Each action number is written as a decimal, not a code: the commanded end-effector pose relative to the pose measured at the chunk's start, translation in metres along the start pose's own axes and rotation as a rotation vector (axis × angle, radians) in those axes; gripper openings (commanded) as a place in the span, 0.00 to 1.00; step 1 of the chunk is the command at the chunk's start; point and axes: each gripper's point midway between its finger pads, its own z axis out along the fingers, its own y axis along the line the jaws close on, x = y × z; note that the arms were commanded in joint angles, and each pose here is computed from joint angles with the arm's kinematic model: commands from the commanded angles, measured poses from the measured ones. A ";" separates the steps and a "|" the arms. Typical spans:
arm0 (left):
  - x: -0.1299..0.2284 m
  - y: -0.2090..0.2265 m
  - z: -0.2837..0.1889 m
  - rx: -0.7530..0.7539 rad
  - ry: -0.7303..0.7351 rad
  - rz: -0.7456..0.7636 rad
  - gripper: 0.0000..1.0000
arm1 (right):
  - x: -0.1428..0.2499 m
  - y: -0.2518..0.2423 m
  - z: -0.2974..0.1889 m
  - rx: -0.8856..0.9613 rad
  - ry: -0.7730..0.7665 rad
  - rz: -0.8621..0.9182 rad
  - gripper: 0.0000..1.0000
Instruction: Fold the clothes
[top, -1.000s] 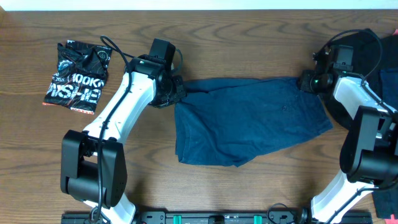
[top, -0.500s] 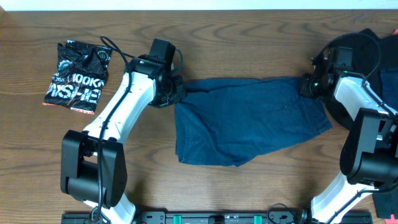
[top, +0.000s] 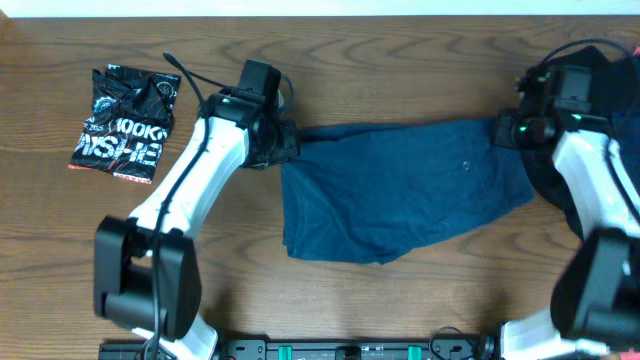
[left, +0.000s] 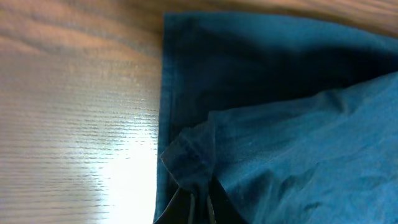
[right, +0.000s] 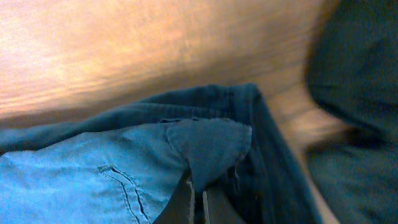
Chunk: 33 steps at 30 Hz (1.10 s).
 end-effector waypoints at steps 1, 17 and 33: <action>-0.012 -0.014 -0.046 0.042 -0.125 0.154 0.06 | -0.013 -0.002 -0.043 0.058 -0.075 -0.007 0.01; -0.064 -0.046 -0.069 0.141 -0.385 0.239 0.06 | 0.019 -0.039 -0.075 0.297 -0.015 0.195 0.01; -0.104 -0.019 0.027 -0.009 -0.400 0.209 0.06 | 0.005 -0.063 -0.061 0.421 -0.078 0.275 0.01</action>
